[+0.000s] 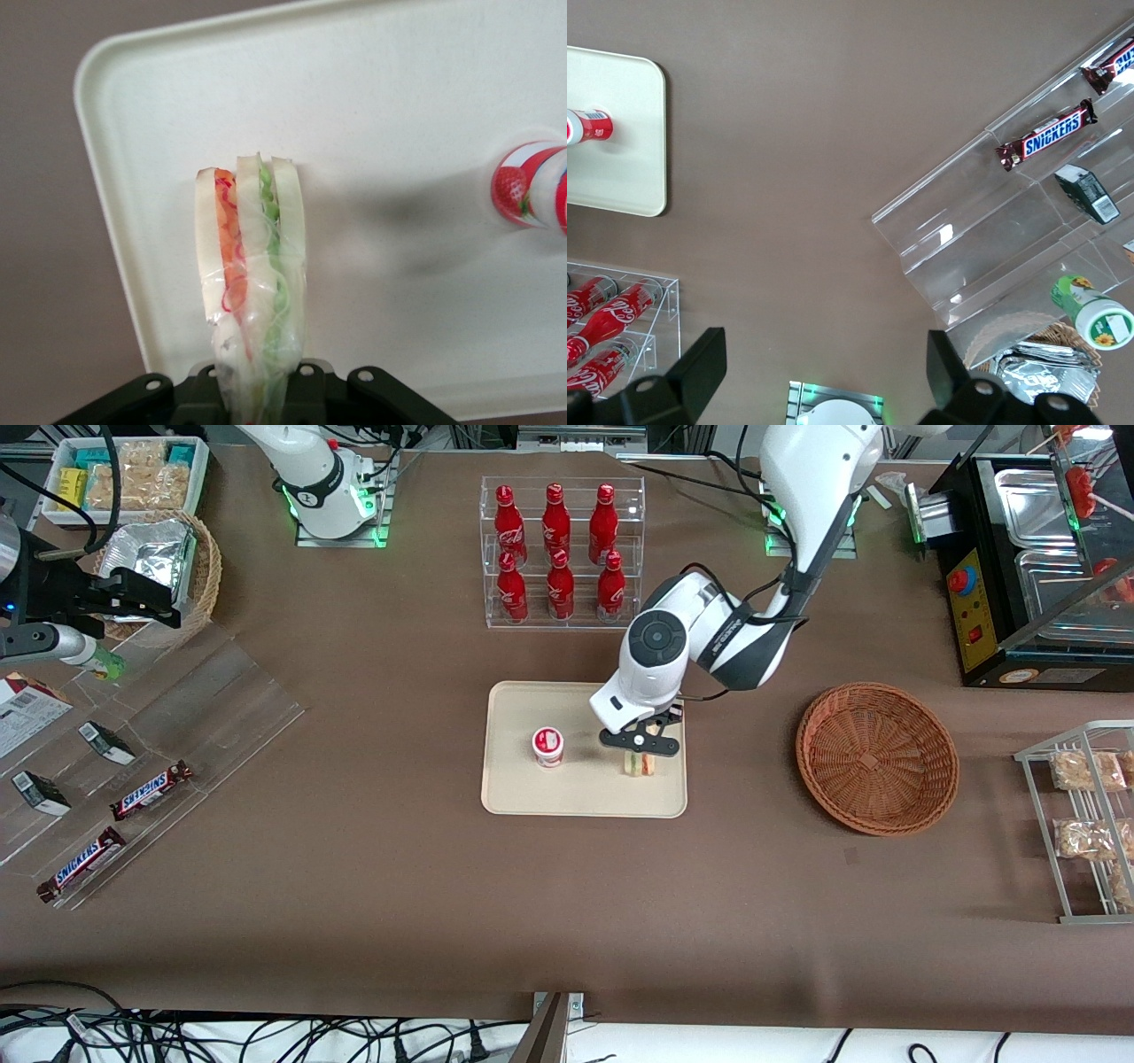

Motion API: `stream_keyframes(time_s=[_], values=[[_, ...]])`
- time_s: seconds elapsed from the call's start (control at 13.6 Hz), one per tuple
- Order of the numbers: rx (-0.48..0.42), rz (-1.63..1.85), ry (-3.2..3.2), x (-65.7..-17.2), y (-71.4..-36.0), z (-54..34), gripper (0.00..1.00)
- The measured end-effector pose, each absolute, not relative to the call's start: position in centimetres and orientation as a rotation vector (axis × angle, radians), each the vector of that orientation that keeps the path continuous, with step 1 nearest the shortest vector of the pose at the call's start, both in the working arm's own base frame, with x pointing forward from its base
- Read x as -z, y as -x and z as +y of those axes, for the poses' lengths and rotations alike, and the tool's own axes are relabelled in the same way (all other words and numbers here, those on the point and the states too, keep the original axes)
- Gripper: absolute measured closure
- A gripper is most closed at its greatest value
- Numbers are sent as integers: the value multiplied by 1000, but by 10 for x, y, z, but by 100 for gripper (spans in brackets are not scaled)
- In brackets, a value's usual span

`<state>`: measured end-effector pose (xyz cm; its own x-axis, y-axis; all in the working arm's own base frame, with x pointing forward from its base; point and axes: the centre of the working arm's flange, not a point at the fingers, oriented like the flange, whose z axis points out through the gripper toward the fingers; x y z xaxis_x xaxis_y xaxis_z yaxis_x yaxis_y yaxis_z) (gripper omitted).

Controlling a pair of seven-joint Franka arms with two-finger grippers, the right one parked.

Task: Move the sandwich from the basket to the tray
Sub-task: 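Carry the sandwich with the left gripper over the cream tray, then lower the sandwich onto the tray beside the cup and open the left gripper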

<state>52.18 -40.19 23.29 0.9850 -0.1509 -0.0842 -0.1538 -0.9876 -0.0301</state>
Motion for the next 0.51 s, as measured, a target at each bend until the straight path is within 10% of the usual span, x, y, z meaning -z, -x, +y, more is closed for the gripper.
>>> stream_keyframes(time_s=[0.22,0.51], values=[[-110,259,3060,-219,-520,-402,84],[-96,249,3066,-221,-522,-403,51]])
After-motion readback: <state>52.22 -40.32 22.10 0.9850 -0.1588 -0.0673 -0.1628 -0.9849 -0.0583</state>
